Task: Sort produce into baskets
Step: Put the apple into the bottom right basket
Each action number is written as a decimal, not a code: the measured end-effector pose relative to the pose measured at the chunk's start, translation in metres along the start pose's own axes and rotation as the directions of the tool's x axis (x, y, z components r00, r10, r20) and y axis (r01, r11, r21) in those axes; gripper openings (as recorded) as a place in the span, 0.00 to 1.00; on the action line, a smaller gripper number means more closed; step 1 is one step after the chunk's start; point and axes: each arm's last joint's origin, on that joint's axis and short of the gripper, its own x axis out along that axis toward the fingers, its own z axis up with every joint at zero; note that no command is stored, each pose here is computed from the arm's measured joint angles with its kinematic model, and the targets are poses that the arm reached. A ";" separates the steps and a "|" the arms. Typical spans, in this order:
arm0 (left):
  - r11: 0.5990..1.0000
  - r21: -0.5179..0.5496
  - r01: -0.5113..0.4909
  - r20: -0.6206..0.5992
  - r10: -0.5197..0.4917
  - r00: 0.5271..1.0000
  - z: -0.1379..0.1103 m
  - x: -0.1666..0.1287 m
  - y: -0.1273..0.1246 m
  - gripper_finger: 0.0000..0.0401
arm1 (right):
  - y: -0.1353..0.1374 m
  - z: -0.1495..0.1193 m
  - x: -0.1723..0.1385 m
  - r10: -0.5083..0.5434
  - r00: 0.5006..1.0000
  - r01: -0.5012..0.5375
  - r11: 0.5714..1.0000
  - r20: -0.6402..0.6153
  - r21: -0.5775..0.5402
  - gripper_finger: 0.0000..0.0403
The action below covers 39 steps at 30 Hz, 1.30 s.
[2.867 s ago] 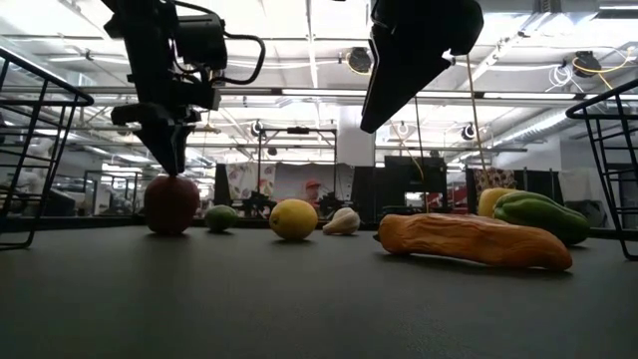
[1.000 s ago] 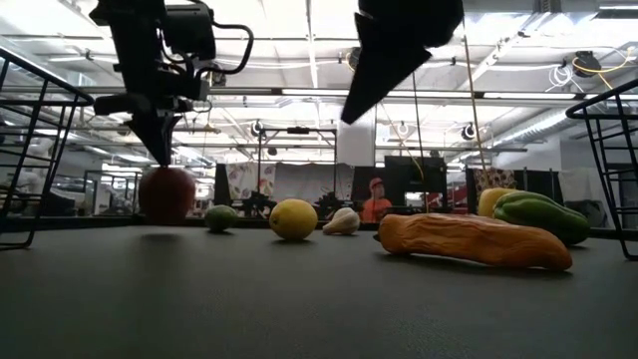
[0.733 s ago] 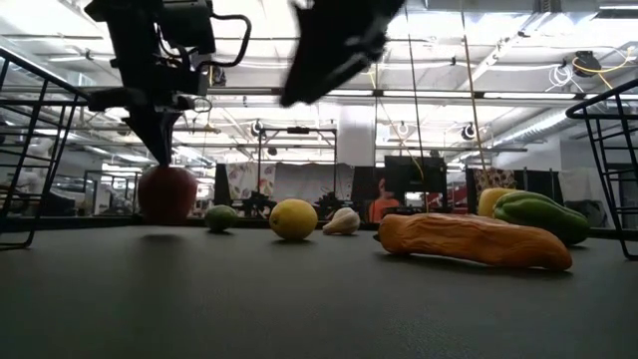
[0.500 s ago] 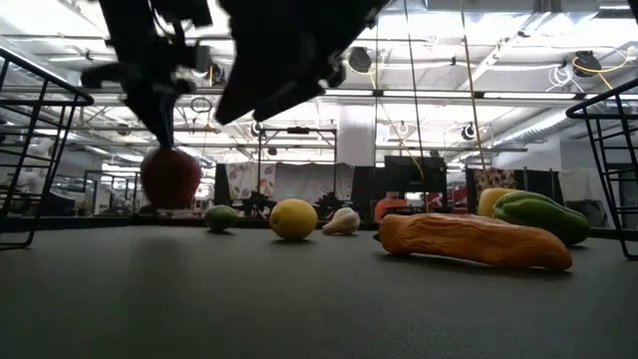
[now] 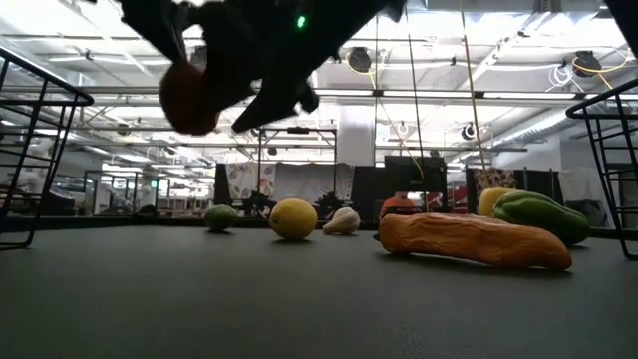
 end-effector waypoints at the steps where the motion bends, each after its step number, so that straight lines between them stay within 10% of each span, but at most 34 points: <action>1: 1.000 0.009 0.004 0.010 -0.004 1.000 0.002 -0.004 -0.001 0.01 | -0.003 -0.001 0.007 0.013 1.000 -0.013 1.000 0.013 0.005 0.96; 39: 0.993 0.111 0.036 0.116 -0.049 0.992 0.017 -0.048 -0.036 0.01 | -0.023 0.032 0.017 0.280 0.912 -0.300 0.954 0.299 0.021 0.99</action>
